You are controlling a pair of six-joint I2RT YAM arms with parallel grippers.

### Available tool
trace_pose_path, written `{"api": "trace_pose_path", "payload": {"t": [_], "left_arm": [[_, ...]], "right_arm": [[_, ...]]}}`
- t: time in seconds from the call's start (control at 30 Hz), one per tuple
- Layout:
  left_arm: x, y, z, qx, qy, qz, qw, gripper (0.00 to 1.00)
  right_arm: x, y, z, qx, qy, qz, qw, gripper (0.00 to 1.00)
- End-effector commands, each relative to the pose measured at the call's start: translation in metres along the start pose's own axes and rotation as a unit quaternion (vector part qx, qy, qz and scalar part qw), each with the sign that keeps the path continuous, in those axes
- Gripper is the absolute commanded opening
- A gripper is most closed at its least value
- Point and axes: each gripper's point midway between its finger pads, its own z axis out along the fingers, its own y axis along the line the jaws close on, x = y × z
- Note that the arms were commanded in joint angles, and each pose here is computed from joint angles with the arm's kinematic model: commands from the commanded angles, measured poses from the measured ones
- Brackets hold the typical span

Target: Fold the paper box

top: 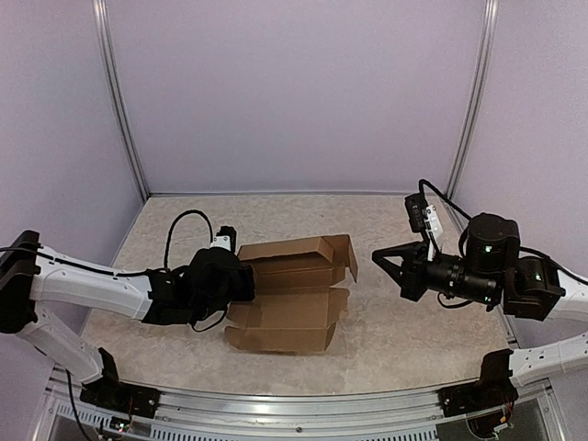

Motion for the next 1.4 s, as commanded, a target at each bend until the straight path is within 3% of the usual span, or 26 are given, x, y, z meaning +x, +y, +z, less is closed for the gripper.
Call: {"api": "trace_pose_path", "payload": {"t": [0.0,0.13,0.3,0.53,0.83,1.37], "left_arm": [[-0.014,-0.007,-0.012,0.052,-0.010,-0.041,0.998,0.00],[-0.021,-0.009,-0.021,0.081,-0.011,-0.070,0.994,0.00],[-0.030,-0.018,-0.032,0.128,-0.015,-0.097,0.987,0.00],[-0.037,-0.032,-0.042,0.184,-0.011,-0.124,0.975,0.00],[-0.037,-0.051,-0.052,0.239,0.004,-0.119,0.964,0.00],[-0.034,-0.070,-0.061,0.298,0.015,-0.111,0.948,0.00]], "right_arm": [[0.021,-0.024,-0.005,0.050,0.006,-0.005,0.999,0.00],[0.028,-0.028,-0.005,0.048,-0.008,0.011,0.999,0.00],[0.034,-0.010,0.003,-0.013,-0.024,0.025,0.999,0.00],[0.020,0.029,0.015,-0.116,-0.061,0.033,0.991,0.00],[-0.006,0.062,0.020,-0.182,-0.098,0.014,0.978,0.00],[-0.010,0.078,0.033,-0.180,-0.101,-0.004,0.978,0.00]]}}
